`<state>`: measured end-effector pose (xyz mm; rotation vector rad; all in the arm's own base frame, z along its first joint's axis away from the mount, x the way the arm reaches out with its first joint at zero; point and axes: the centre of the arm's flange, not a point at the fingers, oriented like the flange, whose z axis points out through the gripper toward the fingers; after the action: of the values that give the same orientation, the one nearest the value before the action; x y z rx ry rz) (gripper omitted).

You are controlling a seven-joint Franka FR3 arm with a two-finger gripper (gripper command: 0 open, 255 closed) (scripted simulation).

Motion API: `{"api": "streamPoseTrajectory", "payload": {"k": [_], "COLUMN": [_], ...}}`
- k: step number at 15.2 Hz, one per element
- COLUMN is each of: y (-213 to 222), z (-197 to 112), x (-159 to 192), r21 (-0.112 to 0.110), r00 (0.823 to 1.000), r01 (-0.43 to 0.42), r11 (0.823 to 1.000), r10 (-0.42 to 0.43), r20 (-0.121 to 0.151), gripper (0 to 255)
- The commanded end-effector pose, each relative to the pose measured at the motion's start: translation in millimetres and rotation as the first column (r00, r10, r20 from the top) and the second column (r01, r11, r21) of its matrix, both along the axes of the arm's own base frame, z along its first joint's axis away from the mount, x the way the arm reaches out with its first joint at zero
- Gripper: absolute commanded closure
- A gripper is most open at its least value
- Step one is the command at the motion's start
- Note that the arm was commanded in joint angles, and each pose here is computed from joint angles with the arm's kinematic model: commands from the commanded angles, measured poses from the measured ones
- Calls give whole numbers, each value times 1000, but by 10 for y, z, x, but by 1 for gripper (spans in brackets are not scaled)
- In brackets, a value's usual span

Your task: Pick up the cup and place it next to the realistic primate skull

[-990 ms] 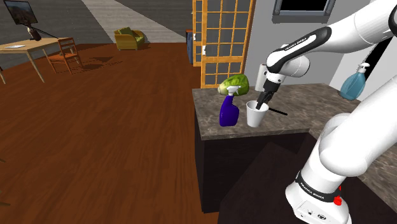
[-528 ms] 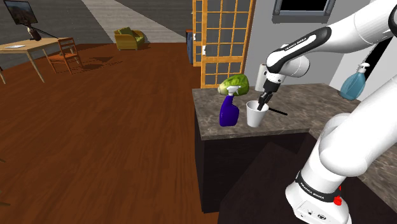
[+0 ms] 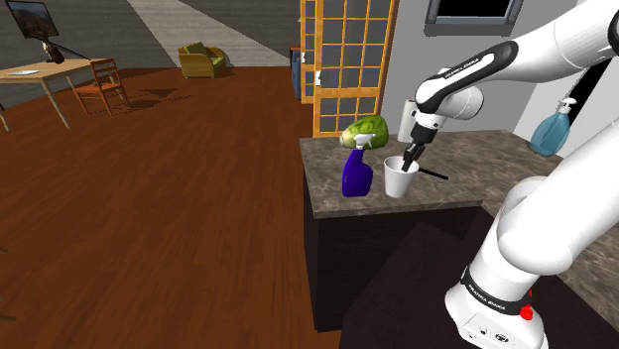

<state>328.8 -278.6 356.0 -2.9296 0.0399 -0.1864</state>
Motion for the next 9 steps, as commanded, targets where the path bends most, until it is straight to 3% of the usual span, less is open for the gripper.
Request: {"api": "streamPoseTrajectory", "payload": {"k": [1,9], "y": [-7,-7], "z": [81,503], "x": [3,3], "r21": [0,0], "r00": [1000,1000], "r01": [0,0], "r11": [1000,1000], "r10": [0,0], "r20": [0,0], "gripper": [255,255]}}
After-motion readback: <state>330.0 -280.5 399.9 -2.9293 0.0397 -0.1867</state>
